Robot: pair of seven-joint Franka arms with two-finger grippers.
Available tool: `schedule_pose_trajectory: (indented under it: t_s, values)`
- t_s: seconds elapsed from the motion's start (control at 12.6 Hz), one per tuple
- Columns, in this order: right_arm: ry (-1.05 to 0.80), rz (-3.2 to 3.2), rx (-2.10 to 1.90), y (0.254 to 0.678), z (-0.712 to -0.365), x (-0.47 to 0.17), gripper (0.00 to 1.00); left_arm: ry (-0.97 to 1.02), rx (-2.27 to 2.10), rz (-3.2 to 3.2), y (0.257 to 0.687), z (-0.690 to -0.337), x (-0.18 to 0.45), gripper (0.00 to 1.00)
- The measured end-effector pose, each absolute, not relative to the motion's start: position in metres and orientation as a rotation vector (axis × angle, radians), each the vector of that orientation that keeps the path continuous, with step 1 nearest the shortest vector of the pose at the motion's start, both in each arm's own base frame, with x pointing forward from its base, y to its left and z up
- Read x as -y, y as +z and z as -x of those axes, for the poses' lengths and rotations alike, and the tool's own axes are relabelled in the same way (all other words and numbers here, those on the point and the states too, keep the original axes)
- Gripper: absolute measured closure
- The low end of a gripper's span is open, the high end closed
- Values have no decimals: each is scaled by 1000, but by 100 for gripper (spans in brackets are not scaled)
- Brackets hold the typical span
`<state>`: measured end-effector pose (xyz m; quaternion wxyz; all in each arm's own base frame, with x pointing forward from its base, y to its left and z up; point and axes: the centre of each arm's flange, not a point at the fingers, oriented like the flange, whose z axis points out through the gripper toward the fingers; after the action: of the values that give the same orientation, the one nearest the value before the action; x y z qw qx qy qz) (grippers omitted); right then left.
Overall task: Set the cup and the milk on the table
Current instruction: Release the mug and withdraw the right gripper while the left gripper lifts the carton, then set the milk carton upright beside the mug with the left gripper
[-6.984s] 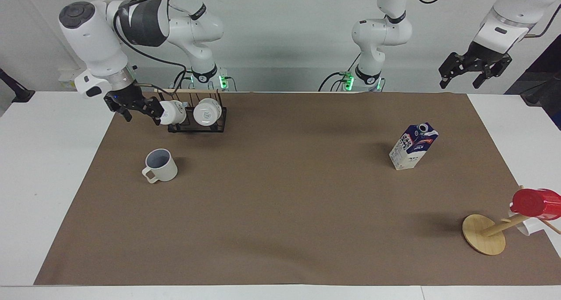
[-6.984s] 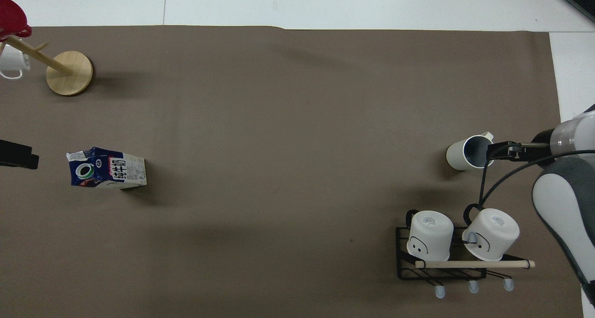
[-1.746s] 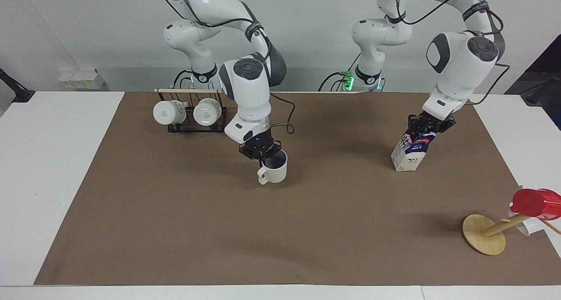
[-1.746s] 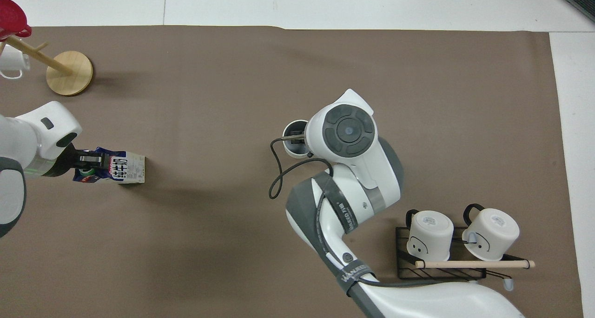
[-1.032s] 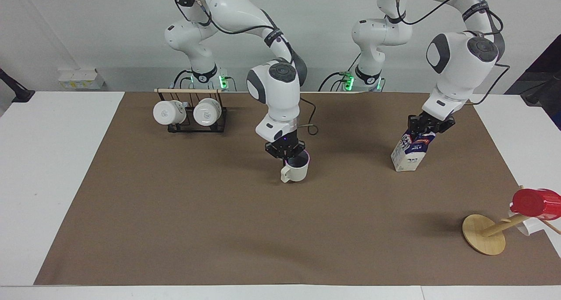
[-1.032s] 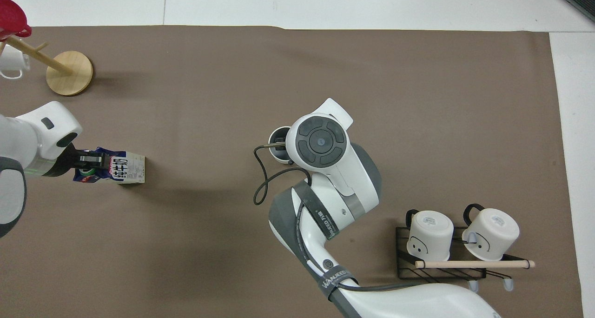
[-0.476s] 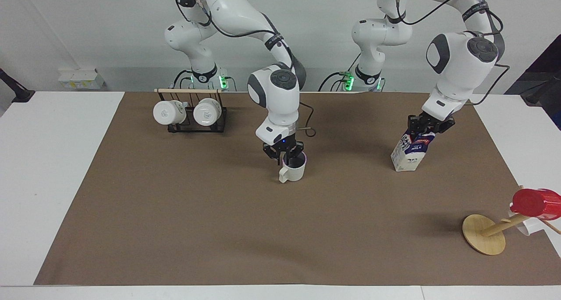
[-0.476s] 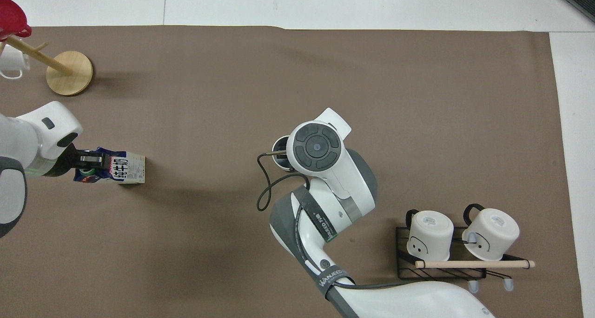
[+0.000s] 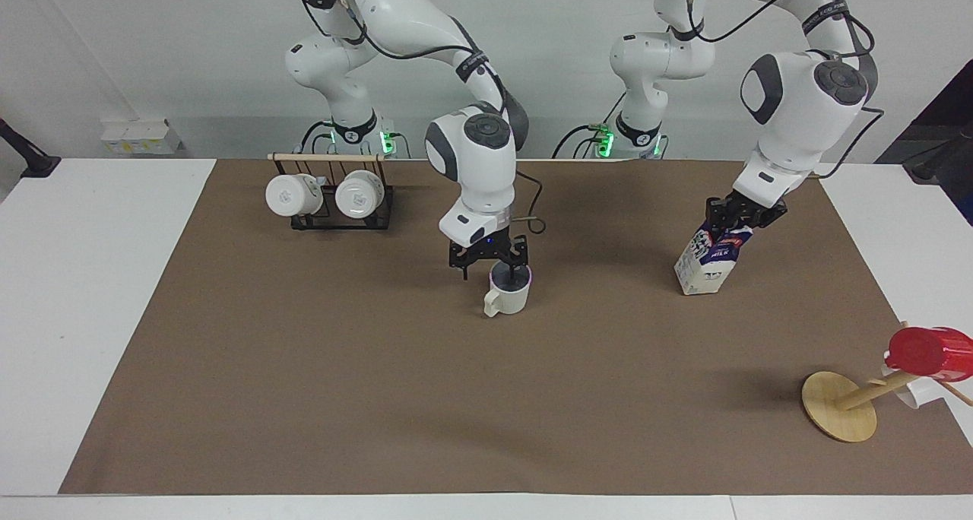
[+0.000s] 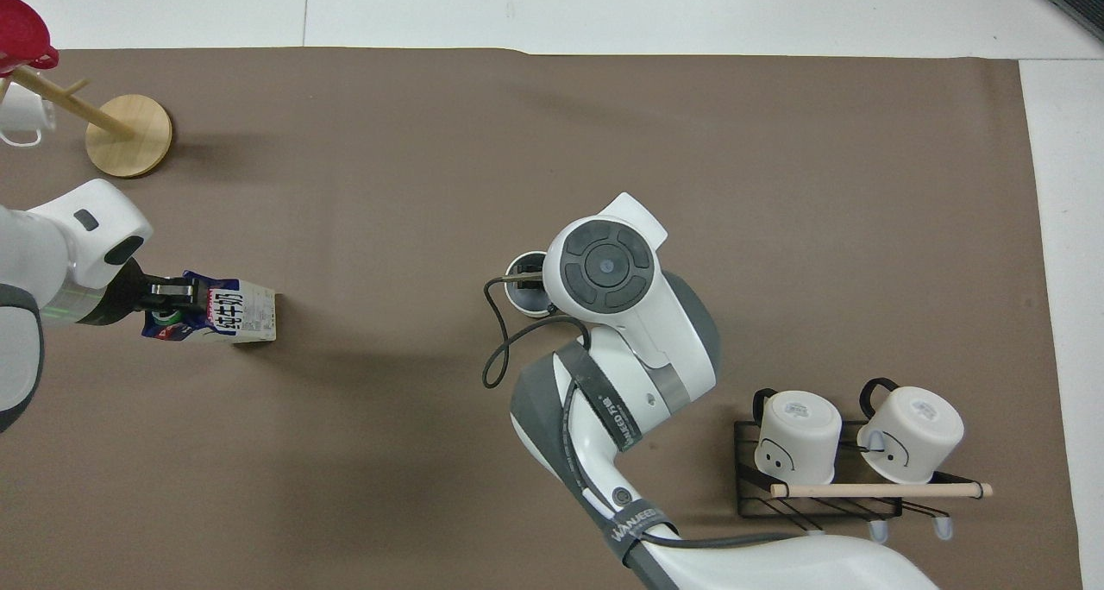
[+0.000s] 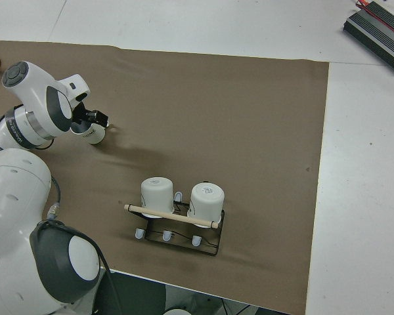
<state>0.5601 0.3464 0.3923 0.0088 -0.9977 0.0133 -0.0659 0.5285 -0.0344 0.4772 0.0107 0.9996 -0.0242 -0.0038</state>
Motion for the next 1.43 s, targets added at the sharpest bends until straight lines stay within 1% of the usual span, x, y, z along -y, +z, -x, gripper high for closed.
schedule_pose_trajectory:
  t_s: [0.32,0.48,0.79,1.03,1.43]
  values:
    - [-178,3099,-161,463,-570,-278,0,-9,-7,-3117,494,-526,82,60]
    - [-179,3095,-165,484,-576,-242,0,-4,-69,-3105,500,-519,126,60]
    - [-191,3094,-131,516,-586,-171,0,25,-130,-3087,510,-494,215,60]
    - [-187,3090,-127,549,-579,-116,0,68,-107,-3053,509,-490,243,60]
    - [-127,3086,-184,609,-554,-27,0,88,-106,-3025,480,-501,279,60]
